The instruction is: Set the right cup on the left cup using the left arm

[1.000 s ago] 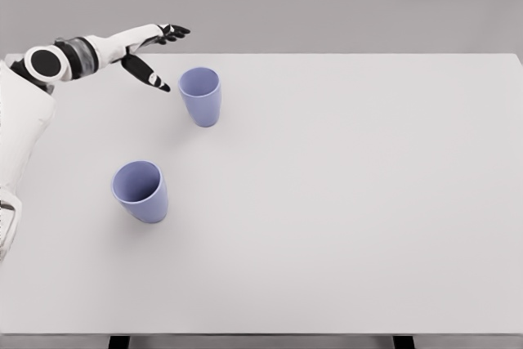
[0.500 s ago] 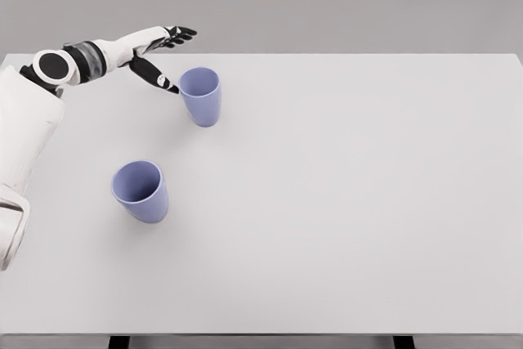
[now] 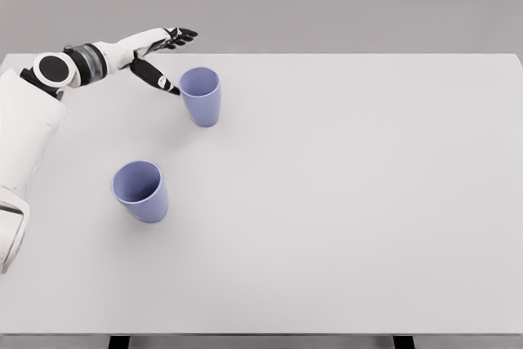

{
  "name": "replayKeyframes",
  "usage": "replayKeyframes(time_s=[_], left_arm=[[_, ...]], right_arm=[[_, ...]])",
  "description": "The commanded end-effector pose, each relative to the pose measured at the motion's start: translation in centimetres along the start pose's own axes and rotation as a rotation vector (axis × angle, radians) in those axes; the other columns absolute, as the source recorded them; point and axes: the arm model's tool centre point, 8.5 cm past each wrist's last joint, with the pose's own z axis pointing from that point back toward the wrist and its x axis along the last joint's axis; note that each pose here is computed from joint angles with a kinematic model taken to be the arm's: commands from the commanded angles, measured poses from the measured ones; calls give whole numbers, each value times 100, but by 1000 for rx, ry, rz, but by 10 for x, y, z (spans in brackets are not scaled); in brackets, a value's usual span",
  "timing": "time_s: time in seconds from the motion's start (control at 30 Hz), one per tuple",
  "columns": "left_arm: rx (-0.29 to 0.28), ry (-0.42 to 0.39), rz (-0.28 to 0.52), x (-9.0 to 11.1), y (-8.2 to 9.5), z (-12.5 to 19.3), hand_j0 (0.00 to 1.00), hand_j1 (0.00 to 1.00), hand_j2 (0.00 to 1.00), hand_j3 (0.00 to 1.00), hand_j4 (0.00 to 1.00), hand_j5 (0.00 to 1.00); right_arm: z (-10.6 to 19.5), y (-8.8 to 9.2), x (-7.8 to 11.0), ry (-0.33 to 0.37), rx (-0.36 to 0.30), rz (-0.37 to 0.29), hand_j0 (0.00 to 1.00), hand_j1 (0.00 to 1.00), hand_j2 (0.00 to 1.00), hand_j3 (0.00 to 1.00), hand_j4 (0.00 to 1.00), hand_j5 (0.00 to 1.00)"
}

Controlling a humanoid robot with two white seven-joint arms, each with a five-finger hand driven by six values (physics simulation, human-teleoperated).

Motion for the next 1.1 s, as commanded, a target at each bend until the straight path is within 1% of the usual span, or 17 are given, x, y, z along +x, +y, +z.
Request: replayKeyframes(time_s=[0.0,0.07,0.1,0.27,0.3,0.37,0.4,0.53,0.6,0.67,0.73,0.77,0.8,0.87,0.9,0.93,1.07], left_arm=[[7,-14,3,3,2,0,100,100,100,100,100,100],[13,-21,-4,6,5,1,100,100,100,100,100,100],[12,-29,-4,6,3,1,100,100,100,100,100,100],[18,-27,-5,3,5,5,100,100,100,100,100,100],[27,-37,-1,-1,5,11,100,100,100,100,100,100],[28,-36,-1,-2,6,11,100,100,100,100,100,100],[30,-26,6,-6,6,14,100,100,100,100,100,100],[47,-10,2,-14,14,25,100,100,100,100,100,100],[59,-23,-13,-11,21,30,100,100,100,100,100,100],[64,-28,-16,-13,22,35,100,100,100,100,100,100],[73,-61,-18,-13,20,44,100,100,100,100,100,100],[73,-61,-18,-13,20,44,100,100,100,100,100,100],[81,-98,-29,-8,22,52,100,100,100,100,100,100],[76,-112,-39,-4,21,54,100,100,100,100,100,100],[52,-141,-42,1,17,56,100,100,100,100,100,100],[41,-150,-40,3,15,56,100,100,100,100,100,100],[17,-143,-36,1,9,53,100,100,100,100,100,100]], right_arm=[[0,0,0,1,0,1,100,100,100,100,100,100],[0,0,0,0,0,1,100,100,100,100,100,100],[0,0,0,1,0,-1,100,100,100,100,100,100],[0,0,0,0,0,-1,100,100,100,100,100,100],[0,0,0,1,1,-1,100,100,100,100,100,100],[0,0,0,0,0,1,100,100,100,100,100,100],[0,0,0,1,0,1,100,100,100,100,100,100],[0,0,0,1,0,-1,100,100,100,100,100,100],[0,0,0,1,0,-1,100,100,100,100,100,100],[0,0,0,0,0,1,100,100,100,100,100,100],[0,0,0,0,0,-1,100,100,100,100,100,100],[0,0,0,0,0,-1,100,100,100,100,100,100],[0,0,0,0,0,-2,100,100,100,100,100,100],[0,0,0,1,0,-1,100,100,100,100,100,100],[0,0,0,0,0,-1,100,100,100,100,100,100],[0,0,0,0,0,-1,100,100,100,100,100,100],[0,0,0,1,0,-1,100,100,100,100,100,100]])
